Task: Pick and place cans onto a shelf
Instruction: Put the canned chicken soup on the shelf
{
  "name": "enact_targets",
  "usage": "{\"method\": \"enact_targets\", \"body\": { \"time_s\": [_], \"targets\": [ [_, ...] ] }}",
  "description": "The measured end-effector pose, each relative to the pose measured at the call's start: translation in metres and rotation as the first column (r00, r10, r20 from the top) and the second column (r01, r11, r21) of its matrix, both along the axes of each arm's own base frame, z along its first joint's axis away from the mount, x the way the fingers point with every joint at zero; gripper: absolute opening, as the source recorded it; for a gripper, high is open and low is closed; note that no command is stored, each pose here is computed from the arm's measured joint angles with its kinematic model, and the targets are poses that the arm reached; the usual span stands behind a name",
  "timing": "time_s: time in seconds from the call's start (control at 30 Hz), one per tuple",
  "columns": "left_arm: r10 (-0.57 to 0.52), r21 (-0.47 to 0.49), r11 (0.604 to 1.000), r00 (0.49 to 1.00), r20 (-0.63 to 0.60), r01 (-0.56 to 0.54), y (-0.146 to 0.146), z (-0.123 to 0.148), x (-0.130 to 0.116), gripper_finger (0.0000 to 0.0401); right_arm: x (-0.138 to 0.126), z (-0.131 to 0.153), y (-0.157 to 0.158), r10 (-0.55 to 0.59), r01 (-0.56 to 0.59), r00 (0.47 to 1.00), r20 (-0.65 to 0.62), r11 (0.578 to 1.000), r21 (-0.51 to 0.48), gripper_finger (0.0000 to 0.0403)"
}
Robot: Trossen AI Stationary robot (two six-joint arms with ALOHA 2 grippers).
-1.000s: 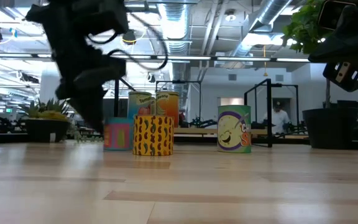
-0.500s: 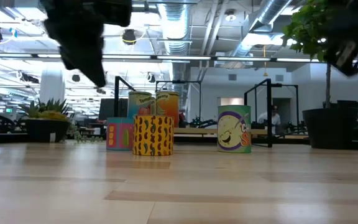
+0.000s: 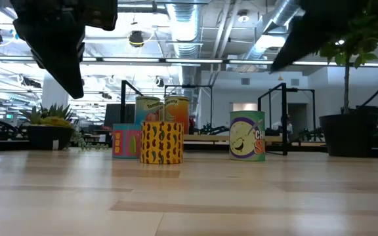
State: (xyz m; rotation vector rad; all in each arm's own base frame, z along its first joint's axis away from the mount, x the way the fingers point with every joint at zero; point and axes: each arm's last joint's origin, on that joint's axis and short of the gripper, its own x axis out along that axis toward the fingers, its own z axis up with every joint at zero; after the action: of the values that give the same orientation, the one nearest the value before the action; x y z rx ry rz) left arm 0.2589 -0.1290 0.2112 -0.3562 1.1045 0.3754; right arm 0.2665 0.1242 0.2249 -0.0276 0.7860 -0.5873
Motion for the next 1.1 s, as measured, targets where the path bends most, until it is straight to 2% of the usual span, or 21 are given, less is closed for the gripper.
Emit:
{"method": "enact_targets", "body": {
  "time_s": [0.1, 0.2, 0.3, 0.4, 0.5, 0.63, 0.73, 0.9, 1.1],
  "targets": [
    [0.002, 0.001, 1.0, 1.0, 0.001, -0.002, 0.0, 0.0, 0.0, 0.0, 0.021, -0.008, -0.015, -0.002, 0.012, 0.988, -0.155, 0.998, 0.064, 0.0015],
    [0.004, 0.008, 1.0, 1.0, 0.005, -0.004, 0.0, 0.0, 0.0, 0.0, 0.038, -0.009, -0.021, 0.129, -0.11, 0.964, -0.233, 0.99, 0.092, 0.0021],
    [0.01, 0.022, 1.0, 1.0, 0.015, -0.01, 0.001, 0.0, 0.001, 0.0, 0.053, 0.0, -0.028, 0.257, -0.235, 0.935, -0.244, 0.965, 0.116, 0.0025],
    [0.013, 0.026, 1.0, 1.0, 0.023, -0.013, 0.001, 0.001, 0.001, 0.0, 0.063, 0.015, -0.041, 0.308, -0.283, 0.926, -0.217, 0.949, 0.136, 0.0025],
    [0.013, 0.029, 0.999, 1.0, 0.025, -0.014, 0.001, 0.001, 0.001, 0.0, 0.068, 0.027, -0.062, 0.325, -0.29, 0.927, -0.187, 0.938, 0.191, 0.0023],
    [0.032, 0.033, 0.999, 0.999, 0.034, -0.033, 0.001, 0.001, 0.001, 0.0, 0.071, 0.031, -0.088, 0.293, -0.239, 0.936, -0.192, 0.935, 0.262, 0.0023],
    [0.049, 0.032, 0.998, 0.998, 0.04, -0.05, 0.001, 0.001, 0.001, 0.0, 0.074, 0.032, -0.101, 0.302, -0.235, 0.939, -0.167, 0.914, 0.332, 0.003],
    [0.059, 0.027, 0.998, 0.997, 0.043, -0.06, 0.001, 0.001, 0.001, 0.0, 0.074, 0.031, -0.107, 0.386, -0.291, 0.912, -0.137, 0.847, 0.445, 0.0066],
    [0.06, 0.026, 0.998, 0.997, 0.046, -0.062, 0.001, 0.001, 0.002, 0.0, 0.075, 0.027, -0.106, 0.471, -0.368, 0.867, -0.163, 0.826, 0.427, 0.014]
  ]
}}
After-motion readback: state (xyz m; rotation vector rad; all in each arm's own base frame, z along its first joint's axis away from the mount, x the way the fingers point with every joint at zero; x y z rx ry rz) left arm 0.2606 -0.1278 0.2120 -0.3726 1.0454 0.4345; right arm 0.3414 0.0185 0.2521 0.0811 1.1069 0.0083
